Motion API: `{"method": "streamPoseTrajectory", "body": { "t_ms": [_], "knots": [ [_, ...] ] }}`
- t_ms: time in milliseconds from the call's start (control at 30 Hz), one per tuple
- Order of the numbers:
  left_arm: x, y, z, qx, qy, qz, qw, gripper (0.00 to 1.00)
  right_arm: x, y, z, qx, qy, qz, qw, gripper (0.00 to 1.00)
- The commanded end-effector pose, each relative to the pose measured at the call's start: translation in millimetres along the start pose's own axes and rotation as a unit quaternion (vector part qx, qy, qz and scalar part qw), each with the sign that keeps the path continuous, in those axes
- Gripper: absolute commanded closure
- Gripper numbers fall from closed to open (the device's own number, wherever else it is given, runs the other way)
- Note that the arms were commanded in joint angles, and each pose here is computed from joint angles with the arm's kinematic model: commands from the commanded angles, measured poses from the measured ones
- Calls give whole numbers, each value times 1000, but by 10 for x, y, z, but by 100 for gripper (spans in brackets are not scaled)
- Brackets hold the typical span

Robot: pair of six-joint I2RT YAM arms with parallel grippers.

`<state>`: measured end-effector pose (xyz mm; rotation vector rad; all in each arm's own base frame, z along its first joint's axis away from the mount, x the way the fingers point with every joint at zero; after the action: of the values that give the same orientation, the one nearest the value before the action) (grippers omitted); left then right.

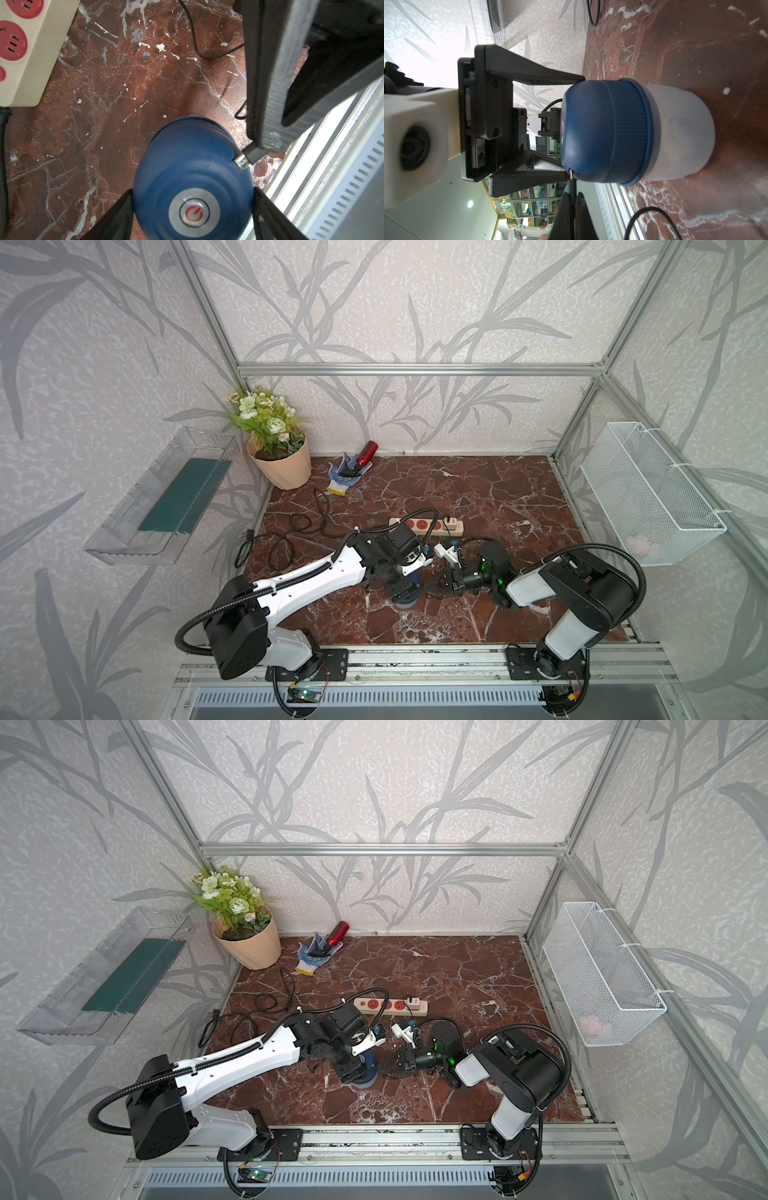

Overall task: Charge the cordless meat grinders
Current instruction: Insert the charging cable into the cordless meat grinder.

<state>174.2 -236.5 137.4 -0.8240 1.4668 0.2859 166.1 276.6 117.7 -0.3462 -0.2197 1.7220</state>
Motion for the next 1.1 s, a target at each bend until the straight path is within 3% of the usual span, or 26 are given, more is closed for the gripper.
{"method": "streamPoseTrajectory", "body": {
  "t_ms": [0,1067],
  "knots": [
    [244,248,-15,17,-3,58,998,29,50,-97,-37,6,12,-19,1000,100],
    [274,264,-198,20,48,74,996,34,109,-429,209,-42,29,-23,998,100]
  ]
}}
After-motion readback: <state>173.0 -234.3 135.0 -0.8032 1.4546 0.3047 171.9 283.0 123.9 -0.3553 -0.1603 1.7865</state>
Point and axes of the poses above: each gripper's point midway between its finger pads, its own x axis out along the fingers, its own z axis along the line the jaws close on, y = z × x, the point moved 3 cm from there along -x, back along the fingers, and after that the axes turned 14 degrees about -x, right-handed, at the moved point
